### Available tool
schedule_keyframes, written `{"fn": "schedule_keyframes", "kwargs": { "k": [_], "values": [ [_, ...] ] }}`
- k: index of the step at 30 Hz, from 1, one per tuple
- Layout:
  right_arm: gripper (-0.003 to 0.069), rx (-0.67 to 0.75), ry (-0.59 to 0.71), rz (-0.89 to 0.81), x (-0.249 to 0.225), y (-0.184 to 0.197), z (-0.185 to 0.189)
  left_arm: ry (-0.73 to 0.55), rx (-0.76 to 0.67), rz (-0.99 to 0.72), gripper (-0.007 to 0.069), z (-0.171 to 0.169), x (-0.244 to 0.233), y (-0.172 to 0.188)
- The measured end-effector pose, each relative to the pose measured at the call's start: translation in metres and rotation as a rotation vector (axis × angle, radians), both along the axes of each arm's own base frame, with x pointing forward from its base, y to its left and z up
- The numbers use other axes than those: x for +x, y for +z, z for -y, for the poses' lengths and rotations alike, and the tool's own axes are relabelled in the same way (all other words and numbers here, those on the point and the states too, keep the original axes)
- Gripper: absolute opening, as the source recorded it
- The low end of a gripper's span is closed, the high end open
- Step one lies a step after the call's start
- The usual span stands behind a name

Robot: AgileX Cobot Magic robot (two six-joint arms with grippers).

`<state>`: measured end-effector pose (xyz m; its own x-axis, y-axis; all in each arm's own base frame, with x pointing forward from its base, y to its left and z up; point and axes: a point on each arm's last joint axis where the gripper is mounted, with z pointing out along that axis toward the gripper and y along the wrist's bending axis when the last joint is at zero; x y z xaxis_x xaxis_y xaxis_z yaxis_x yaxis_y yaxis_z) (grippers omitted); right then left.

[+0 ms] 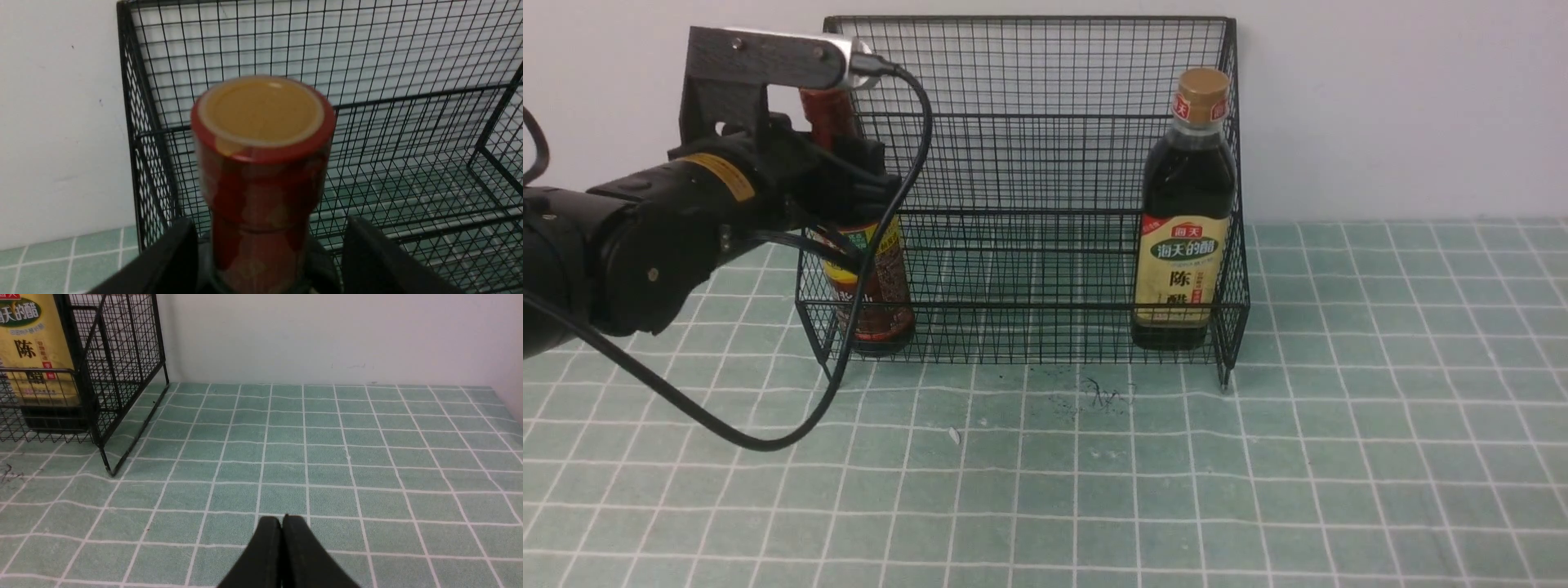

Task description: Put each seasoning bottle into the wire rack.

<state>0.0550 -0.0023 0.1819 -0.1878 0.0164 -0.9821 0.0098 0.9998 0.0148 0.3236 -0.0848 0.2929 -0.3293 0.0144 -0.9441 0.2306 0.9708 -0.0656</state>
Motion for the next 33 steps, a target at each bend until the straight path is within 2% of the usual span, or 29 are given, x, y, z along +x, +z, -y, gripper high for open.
{"fn": "schedule_keyframes", "kwargs": {
  "k": [6, 9, 12, 17, 19, 26, 33],
  "values": [
    [-0.0015, 0.000, 0.000, 0.000, 0.000, 0.000, 0.000, -0.001, -0.009, 0.040, 0.0456, -0.005, -0.019, 0.027],
    [-0.0015, 0.000, 0.000, 0.000, 0.000, 0.000, 0.000, -0.001, -0.006, 0.016, 0.0426, -0.008, -0.032, 0.038],
    [-0.0015, 0.000, 0.000, 0.000, 0.000, 0.000, 0.000, -0.002, 0.010, -0.047, 0.0330, -0.013, -0.049, 0.045],
    [-0.0015, 0.000, 0.000, 0.000, 0.000, 0.000, 0.000, -0.007, 0.039, -0.167, 0.0063, -0.024, -0.095, 0.064],
    [-0.0015, 0.000, 0.000, 0.000, 0.000, 0.000, 0.000, -0.010, 0.030, -0.175, 0.0015, -0.030, -0.121, 0.077],
    [-0.0015, 0.000, 0.000, 0.000, 0.000, 0.000, 0.000, -0.041, -0.088, -0.052, -0.0006, -0.046, -0.203, 0.106],
    [-0.0015, 0.000, 0.000, 0.000, 0.000, 0.000, 0.000, -0.094, -0.217, 0.098, -0.0006, -0.055, -0.259, 0.124]
  ]
}}
